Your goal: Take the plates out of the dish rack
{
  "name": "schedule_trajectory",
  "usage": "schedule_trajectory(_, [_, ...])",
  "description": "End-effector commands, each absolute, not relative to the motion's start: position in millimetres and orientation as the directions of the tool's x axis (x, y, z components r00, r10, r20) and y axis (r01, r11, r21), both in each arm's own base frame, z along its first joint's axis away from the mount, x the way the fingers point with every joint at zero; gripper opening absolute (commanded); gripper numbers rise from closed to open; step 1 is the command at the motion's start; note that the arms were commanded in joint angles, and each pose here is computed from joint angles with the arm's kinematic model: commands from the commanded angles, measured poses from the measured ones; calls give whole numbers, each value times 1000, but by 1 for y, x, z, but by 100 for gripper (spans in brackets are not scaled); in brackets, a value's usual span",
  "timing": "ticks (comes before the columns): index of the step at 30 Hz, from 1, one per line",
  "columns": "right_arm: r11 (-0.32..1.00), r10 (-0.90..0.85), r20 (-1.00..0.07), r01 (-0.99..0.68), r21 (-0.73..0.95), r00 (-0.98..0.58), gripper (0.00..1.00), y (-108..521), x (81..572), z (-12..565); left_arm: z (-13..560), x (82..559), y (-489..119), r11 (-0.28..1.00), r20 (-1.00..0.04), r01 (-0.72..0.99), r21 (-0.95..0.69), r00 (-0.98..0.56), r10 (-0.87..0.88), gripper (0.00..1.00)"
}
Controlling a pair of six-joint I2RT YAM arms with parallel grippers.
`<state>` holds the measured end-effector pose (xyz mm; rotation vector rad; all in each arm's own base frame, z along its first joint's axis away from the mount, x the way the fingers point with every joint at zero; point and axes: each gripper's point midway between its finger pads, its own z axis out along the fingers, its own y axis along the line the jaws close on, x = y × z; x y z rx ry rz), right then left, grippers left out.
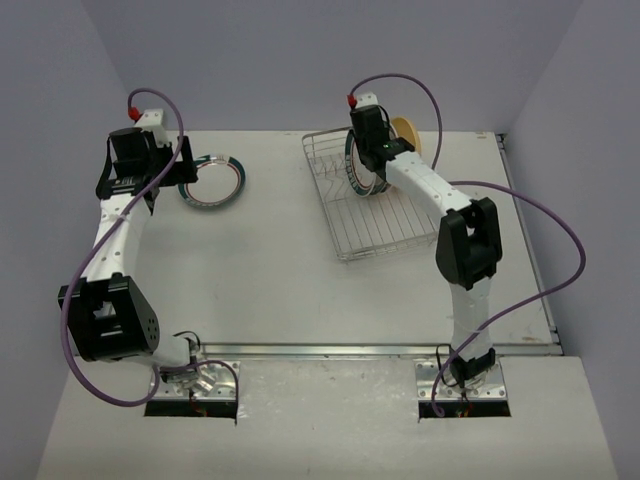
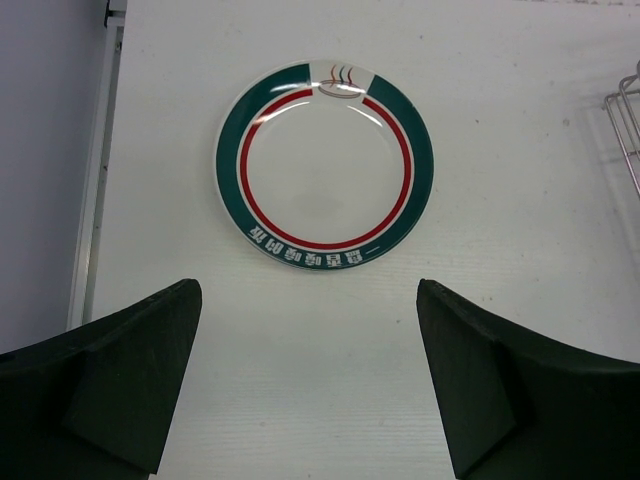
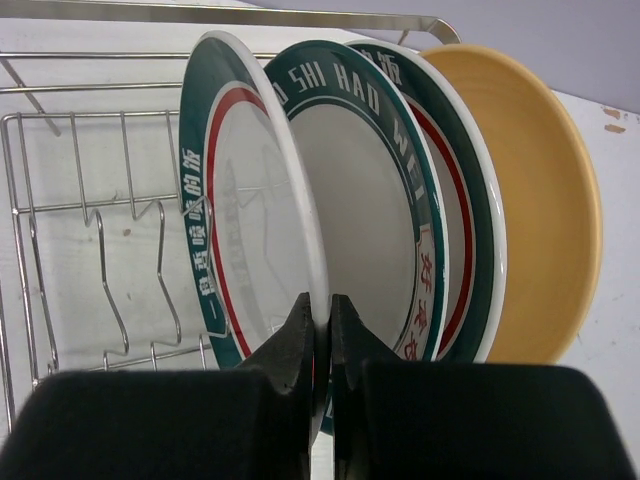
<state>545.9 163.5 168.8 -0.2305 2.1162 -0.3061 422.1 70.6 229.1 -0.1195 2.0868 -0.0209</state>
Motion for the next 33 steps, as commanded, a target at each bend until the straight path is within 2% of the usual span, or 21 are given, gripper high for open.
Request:
schedule_trajectory(1, [950, -276, -878, 27, -311, -391, 0, 168, 559, 230, 258, 421, 69, 994, -901, -72, -76, -422, -100, 87])
schedule_trajectory(6, [942, -276, -918, 110, -318, -285, 0, 168, 549, 282, 262, 419, 66, 995, -904, -60, -84, -415, -102, 90])
schedule_trajectory(7, [935, -301, -919, 112, -337, -254, 0, 171, 546, 293, 265, 418, 66, 994, -906, -62, -85, -410, -103, 100])
schedule_trajectory(16, [946, -297, -954, 139, -291, 26, 0, 198, 508, 405, 288, 415, 58, 992, -919, -35, -118, -374, -122, 100])
schedule_trajectory(19, [977, -210, -977, 32, -209, 32, 0, 207, 489, 421, 310, 405, 11, 955, -919, 200, -220, -370, -135, 100])
schedule_trajectory(22, [980, -117, -993, -164, -111, -25, 0, 231, 467, 414, 342, 379, -38, 839, -934, 456, -296, -322, -154, 100])
schedule_trajectory(27, [889, -29, -989, -456, 42, -146, 0, 275, 426, 390, 369, 353, -70, 714, -920, 588, -380, -319, -227, 96])
schedule_trajectory(33, [707, -9, -962, -682, 186, -271, 0, 318, 383, 374, 352, 346, -84, 678, -905, 612, -407, -373, -206, 91])
